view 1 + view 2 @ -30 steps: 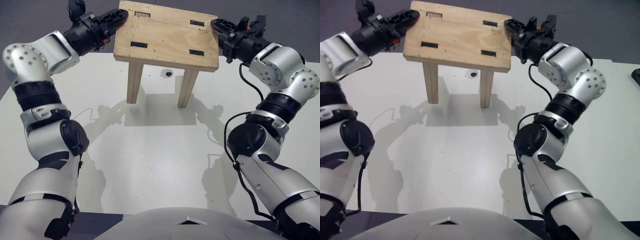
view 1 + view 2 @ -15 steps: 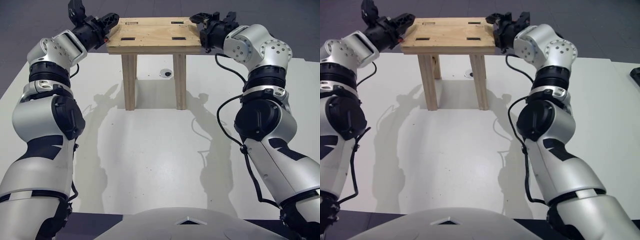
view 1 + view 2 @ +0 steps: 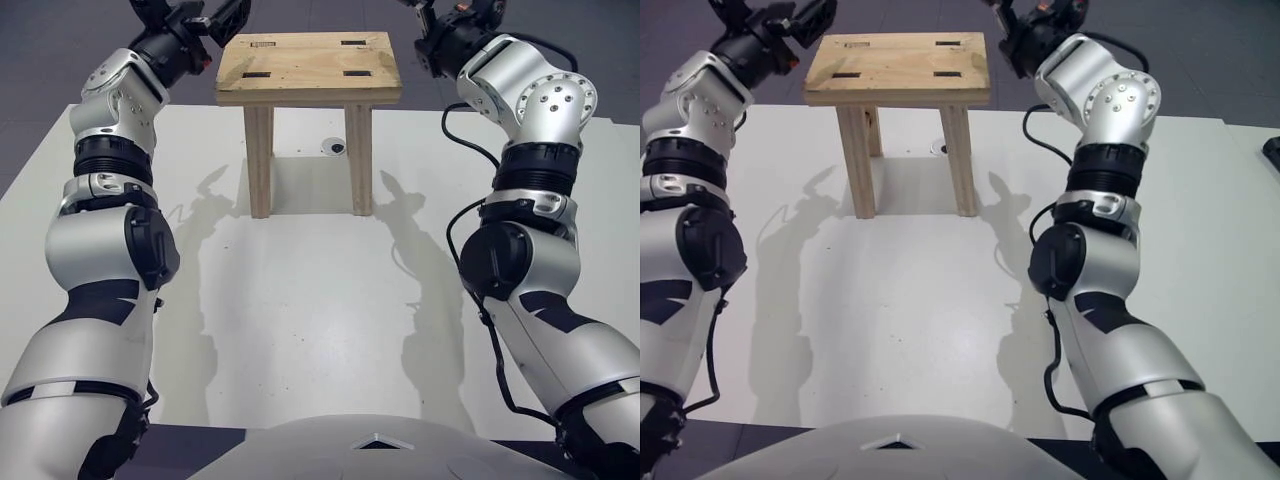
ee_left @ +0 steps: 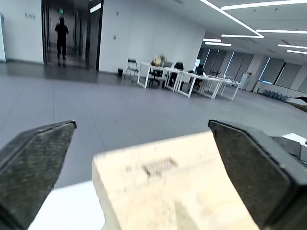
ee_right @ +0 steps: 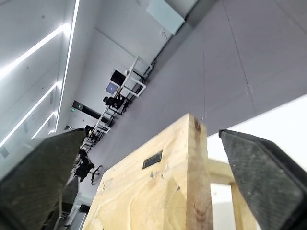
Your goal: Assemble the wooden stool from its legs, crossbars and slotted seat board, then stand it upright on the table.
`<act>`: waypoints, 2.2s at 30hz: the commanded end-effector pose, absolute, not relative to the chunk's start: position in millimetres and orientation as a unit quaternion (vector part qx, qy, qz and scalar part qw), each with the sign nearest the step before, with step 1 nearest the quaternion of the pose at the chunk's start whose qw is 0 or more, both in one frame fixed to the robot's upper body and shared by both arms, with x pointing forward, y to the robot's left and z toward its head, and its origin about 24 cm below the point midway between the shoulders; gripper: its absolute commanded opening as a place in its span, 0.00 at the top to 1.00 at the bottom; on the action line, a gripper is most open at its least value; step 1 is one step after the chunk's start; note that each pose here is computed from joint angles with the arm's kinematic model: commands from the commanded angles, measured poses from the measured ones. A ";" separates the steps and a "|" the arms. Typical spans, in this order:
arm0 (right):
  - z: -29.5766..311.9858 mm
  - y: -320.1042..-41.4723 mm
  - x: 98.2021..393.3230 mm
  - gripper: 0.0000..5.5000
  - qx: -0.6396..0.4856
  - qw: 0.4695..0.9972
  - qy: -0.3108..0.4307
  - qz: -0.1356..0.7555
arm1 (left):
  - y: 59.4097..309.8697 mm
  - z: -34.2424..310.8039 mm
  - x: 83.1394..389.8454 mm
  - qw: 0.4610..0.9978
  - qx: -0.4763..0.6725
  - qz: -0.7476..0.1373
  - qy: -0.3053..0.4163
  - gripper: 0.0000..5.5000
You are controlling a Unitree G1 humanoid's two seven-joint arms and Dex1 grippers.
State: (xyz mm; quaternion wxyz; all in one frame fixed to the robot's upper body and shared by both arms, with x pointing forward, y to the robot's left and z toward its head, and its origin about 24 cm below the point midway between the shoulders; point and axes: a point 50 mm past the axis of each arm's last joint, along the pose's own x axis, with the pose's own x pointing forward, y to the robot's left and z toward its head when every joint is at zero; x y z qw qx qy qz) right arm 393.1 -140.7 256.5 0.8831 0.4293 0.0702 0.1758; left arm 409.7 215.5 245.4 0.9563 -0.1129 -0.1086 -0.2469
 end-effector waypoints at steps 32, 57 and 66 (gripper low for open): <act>140.6 -190.1 359.3 0.02 -0.191 0.930 -0.235 -0.207 | 318.3 97.9 313.0 0.938 -0.025 0.342 -0.041 0.02; 132.9 -210.4 352.0 0.02 -0.221 0.887 -0.211 -0.346 | 307.3 108.5 318.9 0.945 -0.052 0.318 -0.062 0.02; 137.6 -211.6 353.9 0.02 -0.214 0.891 -0.208 -0.342 | 305.0 116.3 322.6 0.945 -0.050 0.313 -0.075 0.02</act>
